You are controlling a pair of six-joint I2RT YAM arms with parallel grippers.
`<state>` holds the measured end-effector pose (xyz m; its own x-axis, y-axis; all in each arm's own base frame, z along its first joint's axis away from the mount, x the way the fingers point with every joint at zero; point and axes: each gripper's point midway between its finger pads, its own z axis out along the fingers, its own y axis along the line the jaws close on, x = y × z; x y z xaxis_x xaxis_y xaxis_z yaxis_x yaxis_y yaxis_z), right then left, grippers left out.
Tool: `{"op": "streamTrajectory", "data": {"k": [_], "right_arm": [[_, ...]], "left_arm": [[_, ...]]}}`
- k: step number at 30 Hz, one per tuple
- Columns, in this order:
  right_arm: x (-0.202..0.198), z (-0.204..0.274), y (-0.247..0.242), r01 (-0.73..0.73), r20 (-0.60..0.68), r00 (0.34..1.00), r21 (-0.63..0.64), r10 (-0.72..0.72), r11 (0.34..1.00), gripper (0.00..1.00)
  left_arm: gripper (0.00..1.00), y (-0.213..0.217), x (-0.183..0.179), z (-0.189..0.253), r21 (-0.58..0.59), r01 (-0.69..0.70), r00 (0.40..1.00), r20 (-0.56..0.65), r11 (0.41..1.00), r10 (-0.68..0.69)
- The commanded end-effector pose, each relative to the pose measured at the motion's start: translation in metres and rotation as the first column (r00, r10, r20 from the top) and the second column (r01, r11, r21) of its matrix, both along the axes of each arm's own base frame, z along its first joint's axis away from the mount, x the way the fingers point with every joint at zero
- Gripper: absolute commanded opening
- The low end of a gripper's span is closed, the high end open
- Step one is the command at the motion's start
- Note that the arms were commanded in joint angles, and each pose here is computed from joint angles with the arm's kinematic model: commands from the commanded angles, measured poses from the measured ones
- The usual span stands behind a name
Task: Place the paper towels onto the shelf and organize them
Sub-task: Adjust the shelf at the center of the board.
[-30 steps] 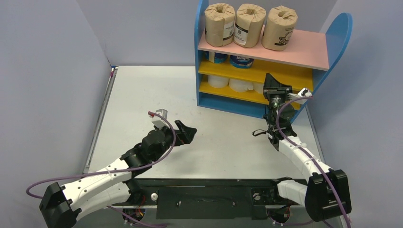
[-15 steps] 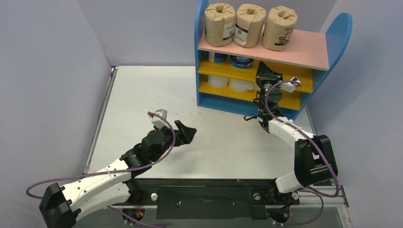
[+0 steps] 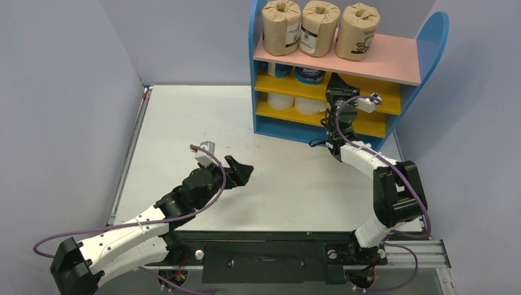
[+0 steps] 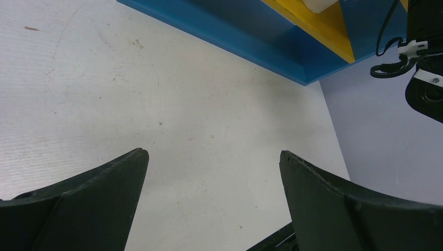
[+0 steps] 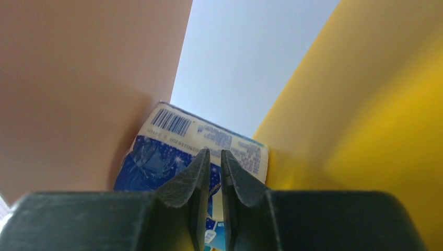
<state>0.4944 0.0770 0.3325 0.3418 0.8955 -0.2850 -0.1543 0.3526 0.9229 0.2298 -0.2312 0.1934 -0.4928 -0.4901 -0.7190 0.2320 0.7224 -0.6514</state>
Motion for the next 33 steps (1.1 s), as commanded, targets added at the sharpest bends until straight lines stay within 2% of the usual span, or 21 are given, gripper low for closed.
{"op": "streamTrajectory", "data": {"k": [1, 7, 12, 23, 27, 28, 33], "right_arm": [[0.01, 0.009, 0.026, -0.076, 0.024, 0.997, 0.02, 0.075, 0.997, 0.11], [0.002, 0.008, 0.026, -0.077, 0.03, 0.997, 0.023, 0.077, 0.997, 0.11], [-0.021, 0.018, 0.018, -0.071, 0.056, 0.996, 0.02, 0.07, 0.997, 0.14], [-0.072, 0.022, 0.01, -0.098, 0.016, 0.995, -0.099, 0.1, 0.99, 0.32], [-0.09, 0.019, 0.017, -0.169, -0.077, 0.985, -0.209, 0.156, 0.963, 0.42], [-0.093, 0.007, 0.022, -0.206, -0.143, 0.975, -0.267, 0.173, 0.941, 0.45], [-0.137, -0.008, 0.022, -0.295, -0.302, 0.938, -0.429, 0.172, 0.854, 0.58]], "left_arm": [[0.96, 0.002, 0.003, 0.007, -0.011, -0.014, 0.999, 0.029, 1.0, 0.015], [0.96, 0.004, 0.002, 0.007, -0.013, -0.014, 0.999, 0.031, 1.0, 0.014], [0.96, 0.004, 0.002, 0.007, -0.014, -0.014, 0.999, 0.029, 1.0, 0.015], [0.96, 0.007, 0.002, 0.008, -0.019, -0.029, 0.999, 0.023, 0.999, 0.03], [0.96, 0.013, 0.004, 0.01, -0.007, -0.063, 0.998, 0.011, 0.998, 0.064], [0.96, 0.014, 0.005, 0.011, -0.003, -0.069, 0.998, 0.01, 0.998, 0.069], [0.96, 0.029, 0.008, 0.005, 0.036, -0.149, 0.988, -0.021, 0.988, 0.15]]}}
